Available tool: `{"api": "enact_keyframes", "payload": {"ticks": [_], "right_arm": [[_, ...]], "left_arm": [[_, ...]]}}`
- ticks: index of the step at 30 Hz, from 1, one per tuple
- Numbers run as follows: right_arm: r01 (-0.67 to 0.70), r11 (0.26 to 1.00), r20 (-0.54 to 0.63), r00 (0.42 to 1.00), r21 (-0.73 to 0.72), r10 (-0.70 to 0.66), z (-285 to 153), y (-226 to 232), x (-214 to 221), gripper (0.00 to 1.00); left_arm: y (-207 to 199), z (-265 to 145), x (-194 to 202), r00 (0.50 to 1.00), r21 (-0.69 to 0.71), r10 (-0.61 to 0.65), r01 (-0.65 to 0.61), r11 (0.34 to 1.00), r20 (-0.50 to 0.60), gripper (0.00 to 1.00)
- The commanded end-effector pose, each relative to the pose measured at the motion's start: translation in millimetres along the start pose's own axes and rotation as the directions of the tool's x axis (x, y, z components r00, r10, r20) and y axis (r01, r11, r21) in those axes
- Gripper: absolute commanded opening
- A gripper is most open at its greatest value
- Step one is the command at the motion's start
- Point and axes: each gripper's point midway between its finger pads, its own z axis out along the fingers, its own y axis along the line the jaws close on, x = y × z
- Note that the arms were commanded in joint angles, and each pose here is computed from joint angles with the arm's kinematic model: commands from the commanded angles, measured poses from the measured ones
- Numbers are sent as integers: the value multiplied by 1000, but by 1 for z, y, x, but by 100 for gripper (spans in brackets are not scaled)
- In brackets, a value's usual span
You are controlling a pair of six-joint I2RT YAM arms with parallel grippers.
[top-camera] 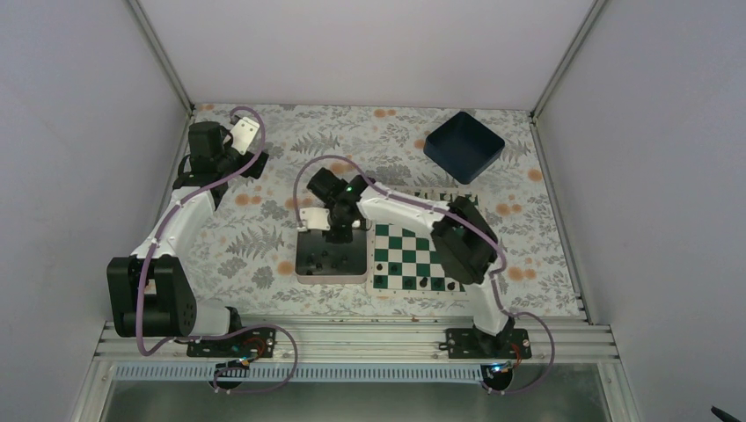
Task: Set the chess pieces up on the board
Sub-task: Pick up the chess piece from the storage box, then place the chess piece on the chessboard.
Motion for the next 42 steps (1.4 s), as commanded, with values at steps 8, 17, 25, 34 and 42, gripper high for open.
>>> {"api": "enact_keyframes", "payload": {"ticks": [8,17,25,34,42], "right_arm": [[-166,974,19,986,152,165,-115,-8,76,11],[-302,943,-37,950,136,310,-116,33,172,11],[-326,945,-39,944,26,327,-91,71,200,12],[-288,953,-36,958,-98,286,-69,86,188,12],[-285,952,-83,957,-114,277,-61,91,195,11]], "left_arm": [[5,-5,-11,999,-17,2,-2,1000,35,100],[5,0,-11,1000,-5,-4,4,1000,23,100],[4,2,-9,1000,-5,-6,6,1000,12,100],[4,2,-7,1000,-11,-5,5,1000,4,100],[5,4,-5,1000,-15,-4,4,1000,-2,100]]}}
